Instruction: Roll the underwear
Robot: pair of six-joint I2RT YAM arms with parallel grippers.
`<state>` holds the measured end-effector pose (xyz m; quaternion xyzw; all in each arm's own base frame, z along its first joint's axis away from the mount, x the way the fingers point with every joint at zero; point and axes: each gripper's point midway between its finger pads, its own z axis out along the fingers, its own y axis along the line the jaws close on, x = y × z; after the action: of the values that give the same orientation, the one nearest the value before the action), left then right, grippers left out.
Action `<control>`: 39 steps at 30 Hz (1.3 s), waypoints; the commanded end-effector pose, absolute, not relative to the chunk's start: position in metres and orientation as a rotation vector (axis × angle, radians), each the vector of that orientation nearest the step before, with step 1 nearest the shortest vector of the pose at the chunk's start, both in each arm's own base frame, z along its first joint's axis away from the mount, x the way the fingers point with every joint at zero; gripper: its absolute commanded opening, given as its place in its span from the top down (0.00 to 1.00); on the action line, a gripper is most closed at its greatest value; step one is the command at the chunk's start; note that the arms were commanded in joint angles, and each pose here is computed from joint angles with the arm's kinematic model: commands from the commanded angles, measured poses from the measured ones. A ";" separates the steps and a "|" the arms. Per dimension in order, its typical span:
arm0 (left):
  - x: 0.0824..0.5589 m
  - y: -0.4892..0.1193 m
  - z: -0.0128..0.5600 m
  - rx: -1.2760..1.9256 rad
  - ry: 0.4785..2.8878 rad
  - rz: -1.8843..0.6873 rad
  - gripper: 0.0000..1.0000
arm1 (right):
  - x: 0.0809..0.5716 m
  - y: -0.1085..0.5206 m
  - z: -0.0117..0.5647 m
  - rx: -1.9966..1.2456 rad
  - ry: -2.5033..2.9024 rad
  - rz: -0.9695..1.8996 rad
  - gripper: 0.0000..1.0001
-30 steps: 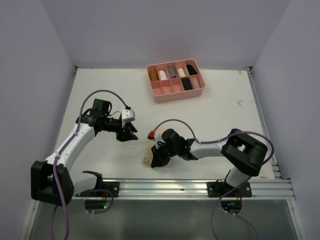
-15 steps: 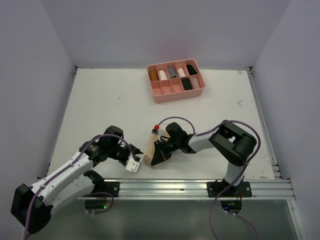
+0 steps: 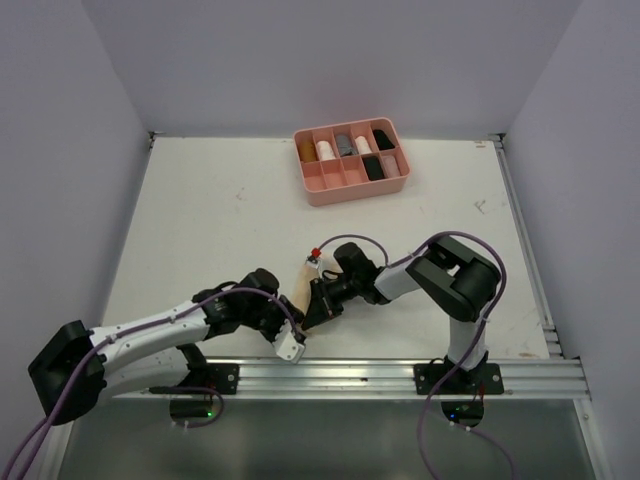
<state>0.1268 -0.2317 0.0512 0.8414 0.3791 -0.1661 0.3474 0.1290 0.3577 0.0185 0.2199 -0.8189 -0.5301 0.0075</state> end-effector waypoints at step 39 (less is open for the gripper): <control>0.115 -0.193 -0.031 2.377 1.951 -0.972 1.00 | 0.291 0.199 0.276 0.866 -3.797 -0.977 0.01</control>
<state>0.1508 -0.2590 0.0140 0.7814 0.5289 -0.3001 0.1400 0.3197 0.2002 0.2775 0.1398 -0.8536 -0.2142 -0.4538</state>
